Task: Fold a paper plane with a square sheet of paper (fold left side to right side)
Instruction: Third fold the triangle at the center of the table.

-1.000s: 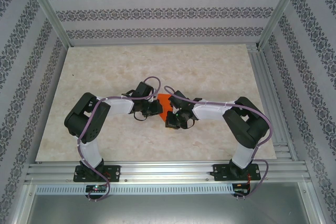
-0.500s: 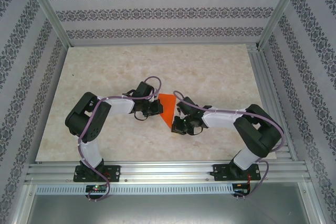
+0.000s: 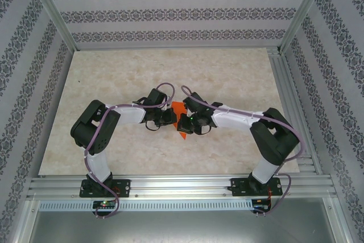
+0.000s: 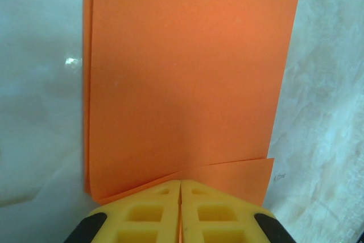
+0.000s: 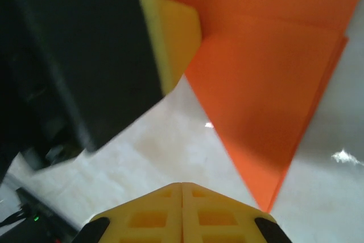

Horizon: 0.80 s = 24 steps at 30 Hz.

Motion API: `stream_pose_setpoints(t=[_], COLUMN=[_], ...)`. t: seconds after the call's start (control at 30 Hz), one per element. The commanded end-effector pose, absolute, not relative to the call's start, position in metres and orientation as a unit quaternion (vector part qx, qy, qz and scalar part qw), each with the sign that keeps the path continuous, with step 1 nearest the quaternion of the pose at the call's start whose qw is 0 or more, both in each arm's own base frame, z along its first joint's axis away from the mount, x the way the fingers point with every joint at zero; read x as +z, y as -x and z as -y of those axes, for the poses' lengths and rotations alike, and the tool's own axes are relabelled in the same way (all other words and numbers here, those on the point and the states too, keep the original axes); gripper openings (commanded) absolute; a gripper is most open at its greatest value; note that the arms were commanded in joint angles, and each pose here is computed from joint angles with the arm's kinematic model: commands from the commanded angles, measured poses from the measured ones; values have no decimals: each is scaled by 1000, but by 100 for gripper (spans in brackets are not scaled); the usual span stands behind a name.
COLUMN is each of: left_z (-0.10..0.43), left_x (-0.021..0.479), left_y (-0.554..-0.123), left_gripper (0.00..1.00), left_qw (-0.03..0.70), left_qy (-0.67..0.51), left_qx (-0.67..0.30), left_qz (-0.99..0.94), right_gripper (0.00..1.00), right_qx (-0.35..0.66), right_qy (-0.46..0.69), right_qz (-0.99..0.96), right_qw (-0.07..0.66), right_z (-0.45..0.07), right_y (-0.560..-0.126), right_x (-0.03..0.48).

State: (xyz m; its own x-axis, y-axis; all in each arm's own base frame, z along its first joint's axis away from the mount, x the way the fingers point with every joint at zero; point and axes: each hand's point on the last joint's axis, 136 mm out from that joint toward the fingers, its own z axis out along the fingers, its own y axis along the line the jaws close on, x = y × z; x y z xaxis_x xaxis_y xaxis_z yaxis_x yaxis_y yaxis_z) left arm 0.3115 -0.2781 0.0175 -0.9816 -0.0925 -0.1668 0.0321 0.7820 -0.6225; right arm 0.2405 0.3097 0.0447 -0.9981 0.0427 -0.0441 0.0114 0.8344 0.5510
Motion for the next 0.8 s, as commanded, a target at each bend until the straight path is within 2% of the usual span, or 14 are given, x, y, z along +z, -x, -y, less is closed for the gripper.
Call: stream_pose_setpoints(t=[0.0,0.3,0.63,0.77], left_z=[265,264,263,267], left_x=[-2,-2,-2,6], left_y=[-307,-307,-307,-310], left_gripper=[11,11,11,11], left_qw=[89,90,90,95], left_qy=[28,30,29,29], left_qx=[-286,-284,-282,-291], left_qz=[-954,-954,-955,-952], right_gripper=[7,7,8,8], right_qx=[255,209,191,210], right_qy=[-10,-18,-36,-28], right_qz=[-967,-978,-981,-977], right_qw=[28,-2,-25,-12], right_z=[-306,-281,-245,-244], right_y=[-248,-225,-180,-180], right_x=[25,-4,-11,1])
